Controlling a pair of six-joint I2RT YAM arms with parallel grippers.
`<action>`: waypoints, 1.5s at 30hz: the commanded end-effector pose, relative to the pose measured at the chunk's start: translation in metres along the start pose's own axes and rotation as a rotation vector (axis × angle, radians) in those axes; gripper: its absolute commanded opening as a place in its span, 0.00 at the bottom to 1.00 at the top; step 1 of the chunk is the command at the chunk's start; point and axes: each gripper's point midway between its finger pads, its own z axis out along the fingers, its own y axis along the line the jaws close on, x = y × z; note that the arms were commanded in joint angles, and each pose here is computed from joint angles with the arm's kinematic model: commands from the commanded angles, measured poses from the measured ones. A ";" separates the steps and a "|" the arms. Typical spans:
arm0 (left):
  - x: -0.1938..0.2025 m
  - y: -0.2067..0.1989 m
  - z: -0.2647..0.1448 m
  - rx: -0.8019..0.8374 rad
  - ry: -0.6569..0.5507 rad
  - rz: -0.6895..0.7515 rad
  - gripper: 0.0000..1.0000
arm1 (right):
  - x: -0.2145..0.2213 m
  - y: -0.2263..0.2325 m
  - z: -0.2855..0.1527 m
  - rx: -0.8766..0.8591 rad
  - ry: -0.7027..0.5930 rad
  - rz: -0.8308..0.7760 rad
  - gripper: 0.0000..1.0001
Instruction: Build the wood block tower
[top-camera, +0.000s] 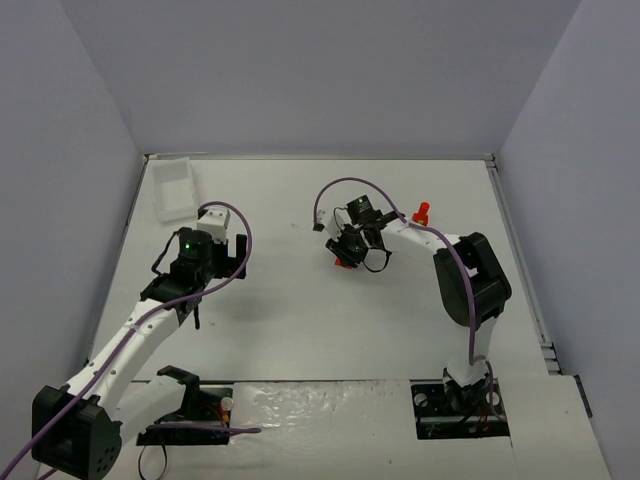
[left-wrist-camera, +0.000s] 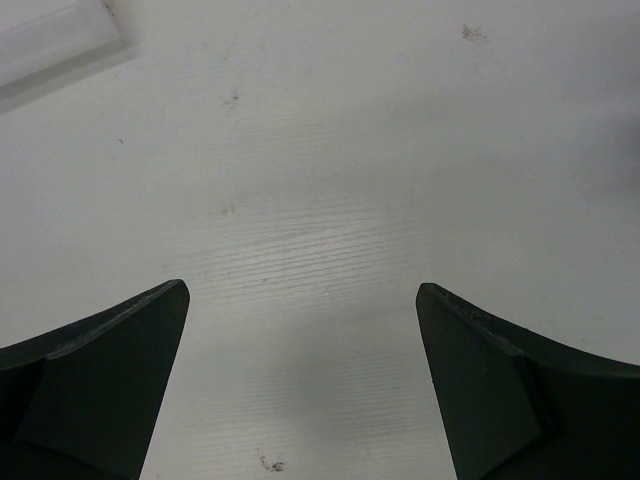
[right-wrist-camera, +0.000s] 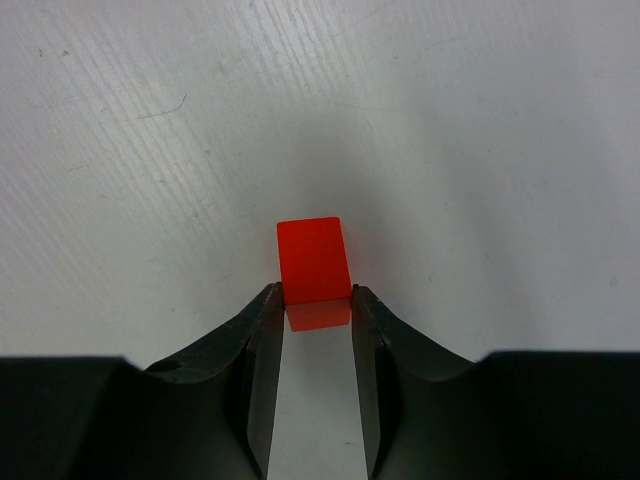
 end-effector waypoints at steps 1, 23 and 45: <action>-0.026 -0.004 -0.004 0.023 -0.093 0.005 0.97 | -0.023 -0.007 -0.008 0.012 -0.050 -0.040 0.15; -0.036 -0.015 -0.002 0.062 -0.087 0.058 0.97 | -0.021 -0.132 -0.200 0.277 -0.183 -0.083 0.00; -0.014 -0.028 0.017 0.093 -0.035 0.133 0.97 | 0.026 -0.185 -0.221 0.246 -0.146 -0.070 0.00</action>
